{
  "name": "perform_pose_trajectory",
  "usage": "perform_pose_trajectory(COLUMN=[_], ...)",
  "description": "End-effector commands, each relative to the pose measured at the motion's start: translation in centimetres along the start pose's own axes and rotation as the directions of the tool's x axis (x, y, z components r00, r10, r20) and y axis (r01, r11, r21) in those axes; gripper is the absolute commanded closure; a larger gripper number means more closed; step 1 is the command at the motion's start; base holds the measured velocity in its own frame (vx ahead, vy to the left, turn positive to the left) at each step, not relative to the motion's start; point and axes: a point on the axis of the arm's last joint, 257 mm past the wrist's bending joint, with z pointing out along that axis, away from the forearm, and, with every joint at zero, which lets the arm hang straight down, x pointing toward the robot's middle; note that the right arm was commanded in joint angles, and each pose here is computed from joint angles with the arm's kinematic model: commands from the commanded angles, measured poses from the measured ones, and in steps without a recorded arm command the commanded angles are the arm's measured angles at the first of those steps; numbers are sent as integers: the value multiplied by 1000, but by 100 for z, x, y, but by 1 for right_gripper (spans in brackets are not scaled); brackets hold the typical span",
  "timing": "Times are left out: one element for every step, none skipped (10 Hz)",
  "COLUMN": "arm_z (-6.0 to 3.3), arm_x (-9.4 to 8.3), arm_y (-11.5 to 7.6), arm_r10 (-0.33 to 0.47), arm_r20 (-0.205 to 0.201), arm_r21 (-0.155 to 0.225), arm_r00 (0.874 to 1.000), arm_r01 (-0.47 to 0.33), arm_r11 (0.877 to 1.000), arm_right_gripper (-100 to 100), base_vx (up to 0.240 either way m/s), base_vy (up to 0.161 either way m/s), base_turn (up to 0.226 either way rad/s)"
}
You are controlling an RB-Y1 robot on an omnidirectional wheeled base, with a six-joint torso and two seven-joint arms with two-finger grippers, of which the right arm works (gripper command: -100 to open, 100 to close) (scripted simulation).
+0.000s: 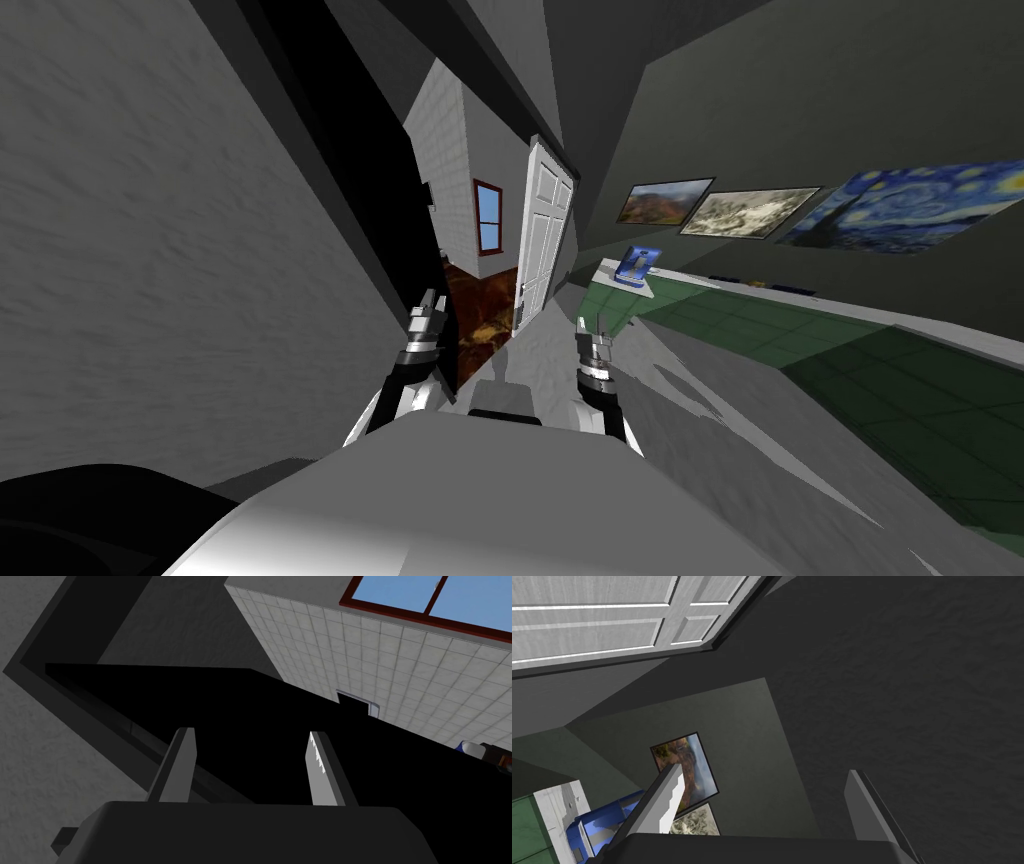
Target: Push the door open
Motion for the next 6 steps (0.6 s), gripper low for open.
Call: perform_pose_trajectory(arm_z=[-9,-19,-29,-40,-52,-64], arm_x=[34,59,85,113,141,169], arm_y=[-97,-153,-213,-277,-341,-404], arm_r10=[4,7,10,14,17,21], arm_r20=[-14,-22,-31,-40,-49,-58], arm_r21=[14,22,31,40,50,59], arm_r00=[1000,1000,999,999,999,998], arm_r01=[-4,-7,-9,-12,-15,-17], arm_r11=[1000,1000,999,999,999,998], arm_right_gripper=[-100,-100,-100,-100,-100,-100], base_vx=[87,80,90,96,86,99], base_vy=[-45,-40,-31,-30,-34,-65], base_turn=[39,38,50,43,43,58])
